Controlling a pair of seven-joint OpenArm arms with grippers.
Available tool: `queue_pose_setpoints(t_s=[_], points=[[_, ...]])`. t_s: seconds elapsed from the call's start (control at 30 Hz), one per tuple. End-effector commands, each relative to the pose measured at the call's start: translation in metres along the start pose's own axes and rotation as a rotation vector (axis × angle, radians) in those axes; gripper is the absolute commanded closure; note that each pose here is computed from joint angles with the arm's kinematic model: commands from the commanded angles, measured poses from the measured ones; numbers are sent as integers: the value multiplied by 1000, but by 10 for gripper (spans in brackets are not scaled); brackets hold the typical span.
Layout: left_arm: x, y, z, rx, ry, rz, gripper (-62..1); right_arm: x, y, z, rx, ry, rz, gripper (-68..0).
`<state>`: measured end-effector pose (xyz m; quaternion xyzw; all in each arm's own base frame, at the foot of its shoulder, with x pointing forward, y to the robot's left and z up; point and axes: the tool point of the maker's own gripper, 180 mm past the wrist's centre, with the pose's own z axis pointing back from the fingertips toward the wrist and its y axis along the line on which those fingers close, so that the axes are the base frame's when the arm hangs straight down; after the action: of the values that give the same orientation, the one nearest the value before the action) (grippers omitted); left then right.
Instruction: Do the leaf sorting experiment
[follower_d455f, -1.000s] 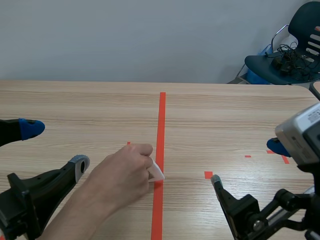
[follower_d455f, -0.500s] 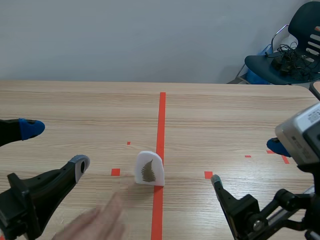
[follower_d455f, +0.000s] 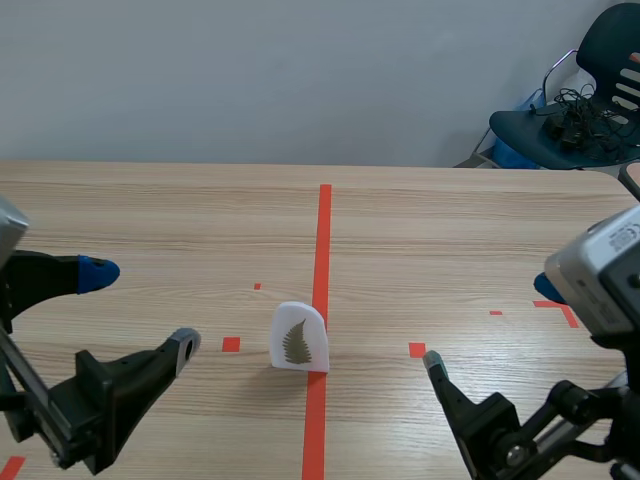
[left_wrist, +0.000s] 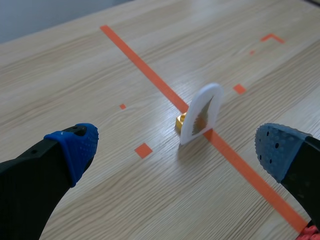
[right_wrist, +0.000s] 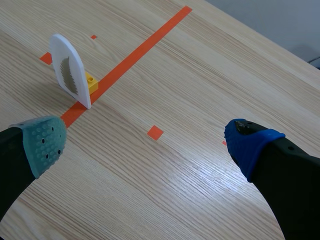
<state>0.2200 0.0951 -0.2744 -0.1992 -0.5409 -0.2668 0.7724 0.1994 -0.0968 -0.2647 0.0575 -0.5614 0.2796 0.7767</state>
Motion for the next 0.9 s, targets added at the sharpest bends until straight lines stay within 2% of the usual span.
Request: queue_pose_setpoints(t_s=[0.0, 0.17, 0.27, 0.4, 0.57, 0.63, 0.73, 0.87], points=[[-5, -1, -7, -16, -3, -5, -623, 15, -3, -1, -4, -47, 14, -679], [-30, -1, -36, -55, -4, 9, -623, 18, -6, 0, -13, -59, 16, -679], [-45, -12, -55, -102, 1, 36, -623, 21, -11, 2, -26, -75, 14, -679], [-60, -35, -81, -178, 1, 23, -623, 22, -17, 5, -44, -70, 25, -679], [-57, -51, -113, -209, -51, 29, -623, 20, -22, 5, -55, -60, 33, -679], [-56, -50, -126, -192, -57, 17, -623, 20, -22, 5, -55, -59, 33, -679], [-52, -46, -141, -171, -68, 28, -623, 19, -22, 5, -55, -52, 33, -679], [-50, -41, -150, -159, -73, 25, -623, 18, -22, 5, -55, -48, 33, -679]])
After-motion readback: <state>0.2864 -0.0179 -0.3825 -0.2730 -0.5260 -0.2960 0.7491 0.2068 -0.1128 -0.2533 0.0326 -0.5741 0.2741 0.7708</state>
